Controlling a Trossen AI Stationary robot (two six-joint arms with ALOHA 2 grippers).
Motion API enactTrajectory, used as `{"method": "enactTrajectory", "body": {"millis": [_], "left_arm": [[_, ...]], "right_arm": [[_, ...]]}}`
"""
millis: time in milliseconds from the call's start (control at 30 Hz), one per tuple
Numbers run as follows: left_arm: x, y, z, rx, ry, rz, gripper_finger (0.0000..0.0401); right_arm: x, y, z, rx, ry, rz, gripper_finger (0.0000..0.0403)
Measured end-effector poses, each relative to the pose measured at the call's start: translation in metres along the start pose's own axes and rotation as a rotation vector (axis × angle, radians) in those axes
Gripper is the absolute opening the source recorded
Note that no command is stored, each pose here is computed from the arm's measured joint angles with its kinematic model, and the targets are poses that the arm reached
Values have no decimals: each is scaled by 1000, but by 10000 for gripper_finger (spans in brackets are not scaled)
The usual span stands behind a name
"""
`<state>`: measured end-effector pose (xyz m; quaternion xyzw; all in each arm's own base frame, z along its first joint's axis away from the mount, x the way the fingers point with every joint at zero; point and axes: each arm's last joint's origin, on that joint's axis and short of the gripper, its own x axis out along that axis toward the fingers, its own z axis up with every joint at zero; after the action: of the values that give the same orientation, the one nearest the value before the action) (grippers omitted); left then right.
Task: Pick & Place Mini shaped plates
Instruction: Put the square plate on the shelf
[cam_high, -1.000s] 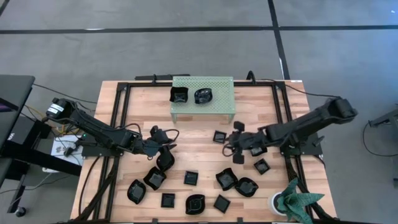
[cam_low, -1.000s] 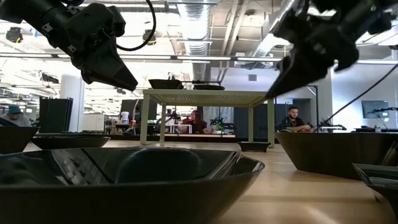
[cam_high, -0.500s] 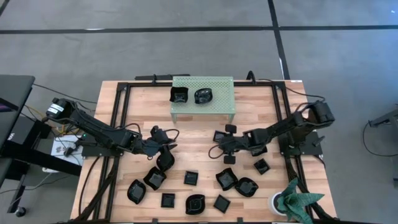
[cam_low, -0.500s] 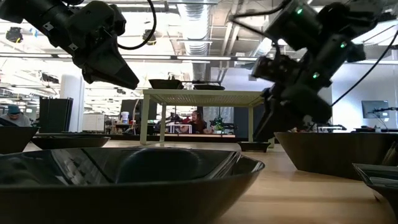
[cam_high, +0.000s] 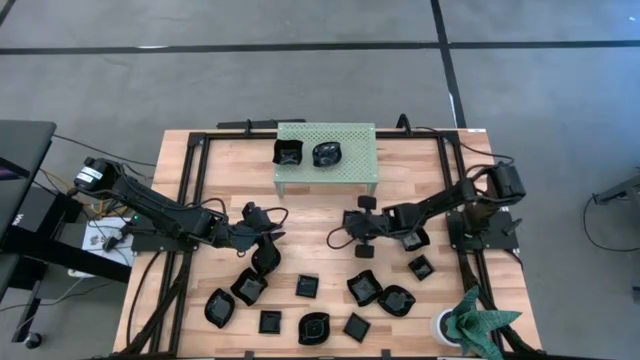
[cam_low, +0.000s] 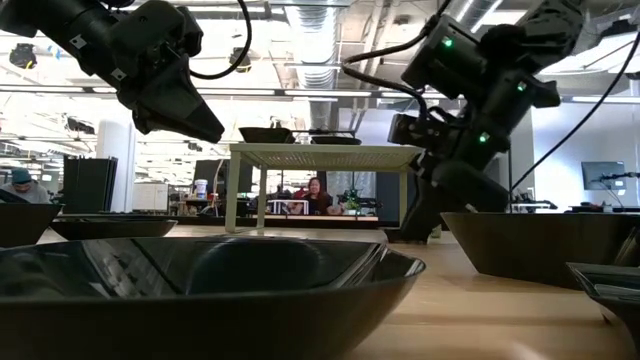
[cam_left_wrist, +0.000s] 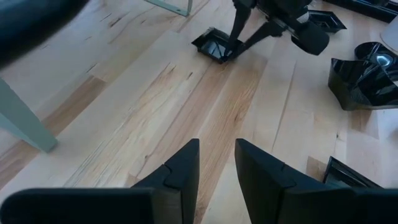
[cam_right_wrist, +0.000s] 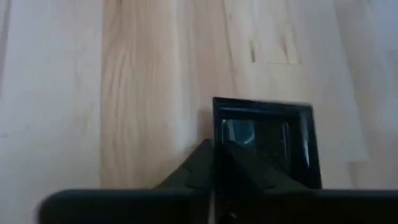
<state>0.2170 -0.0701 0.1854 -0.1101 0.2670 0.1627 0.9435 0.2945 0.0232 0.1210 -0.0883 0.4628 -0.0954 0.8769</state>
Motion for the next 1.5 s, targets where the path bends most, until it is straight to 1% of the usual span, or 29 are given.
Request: {"method": "enactTrajectory", "body": {"millis": [67, 200, 267, 400, 500, 633, 733, 800, 933, 1067, 1133, 1333, 1500], "left_arm": [[0, 0, 0, 0, 0, 0, 104], [0, 0, 0, 0, 0, 0, 104], [0, 0, 0, 0, -1, -1, 104], [0, 0, 0, -1, -1, -1, 104], [0, 0, 0, -2, -2, -1, 104], [0, 0, 1, -5, -7, -4, 104], [0, -1, 1, -7, -10, -6, 104], [0, -1, 1, -9, -12, -8, 104], [0, -1, 2, -11, -15, -10, 104], [0, -1, 2, -11, -15, -10, 104], [0, -1, 2, -11, -15, -10, 104], [0, -1, 2, -11, -15, -10, 104], [0, -1, 2, -11, -15, -10, 104]], "right_arm": [[-4, -1, 5, -13, 13, -8, 9], [-17, -5, 14, -33, 70, -4, 12], [-30, -6, 21, -34, 78, 1, 6], [-64, -9, 44, -23, 22, -2, 6], [-98, -15, 61, -9, -53, -68, 6], [-139, -25, 73, -62, -172, -196, 3], [-158, -40, 75, -101, -214, -308, 4], [-163, -52, 74, -104, -216, -350, 2], [-159, -77, 72, -99, -174, -375, 2], [-140, -96, 70, -130, -100, -346, 1], [-129, -103, 70, -126, -63, -343, 1], [-94, -116, 64, -157, 64, -335, 1], [-74, -120, 62, -152, 112, -343, 3]]}}
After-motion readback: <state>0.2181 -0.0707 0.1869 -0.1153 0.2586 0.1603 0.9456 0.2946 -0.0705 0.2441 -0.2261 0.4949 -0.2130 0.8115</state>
